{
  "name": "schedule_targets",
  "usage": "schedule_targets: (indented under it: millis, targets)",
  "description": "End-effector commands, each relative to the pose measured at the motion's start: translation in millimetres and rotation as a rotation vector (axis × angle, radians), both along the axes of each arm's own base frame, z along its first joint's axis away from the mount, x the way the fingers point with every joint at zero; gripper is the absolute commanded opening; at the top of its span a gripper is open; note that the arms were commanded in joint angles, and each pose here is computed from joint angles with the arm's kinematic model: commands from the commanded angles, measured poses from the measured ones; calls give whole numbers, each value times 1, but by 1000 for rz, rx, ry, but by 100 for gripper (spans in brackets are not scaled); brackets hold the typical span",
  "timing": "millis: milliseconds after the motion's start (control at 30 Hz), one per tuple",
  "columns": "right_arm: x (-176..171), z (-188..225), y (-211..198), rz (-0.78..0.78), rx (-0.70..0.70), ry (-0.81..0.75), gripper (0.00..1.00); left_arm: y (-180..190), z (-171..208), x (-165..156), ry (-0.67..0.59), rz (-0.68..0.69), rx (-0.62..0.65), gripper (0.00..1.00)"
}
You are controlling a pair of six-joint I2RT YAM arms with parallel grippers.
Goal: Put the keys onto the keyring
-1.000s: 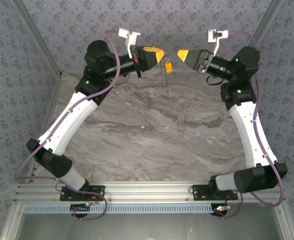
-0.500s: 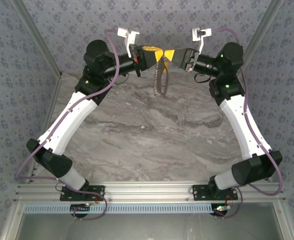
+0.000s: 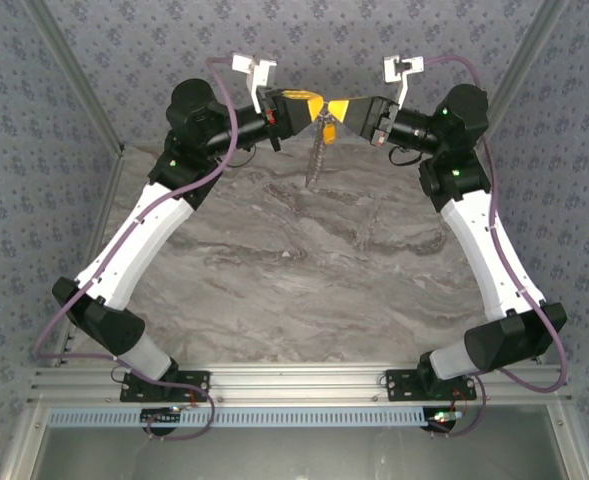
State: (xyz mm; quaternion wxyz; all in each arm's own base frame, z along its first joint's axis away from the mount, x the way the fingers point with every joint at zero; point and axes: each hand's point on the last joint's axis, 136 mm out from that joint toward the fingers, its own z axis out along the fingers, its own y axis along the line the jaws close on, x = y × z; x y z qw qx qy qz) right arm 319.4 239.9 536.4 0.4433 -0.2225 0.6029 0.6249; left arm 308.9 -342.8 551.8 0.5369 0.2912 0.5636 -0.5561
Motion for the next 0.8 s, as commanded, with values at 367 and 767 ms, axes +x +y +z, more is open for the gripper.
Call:
schedule_targets:
  millis: [367,767]
  targets:
    - [-4,-26,-28,-105,-302,-58,0,27,9,-22,-68,-50,133,56]
    - [-24,-49,-21,-8,-434,-34,0,6,-33,-29,39,-239,295,55]
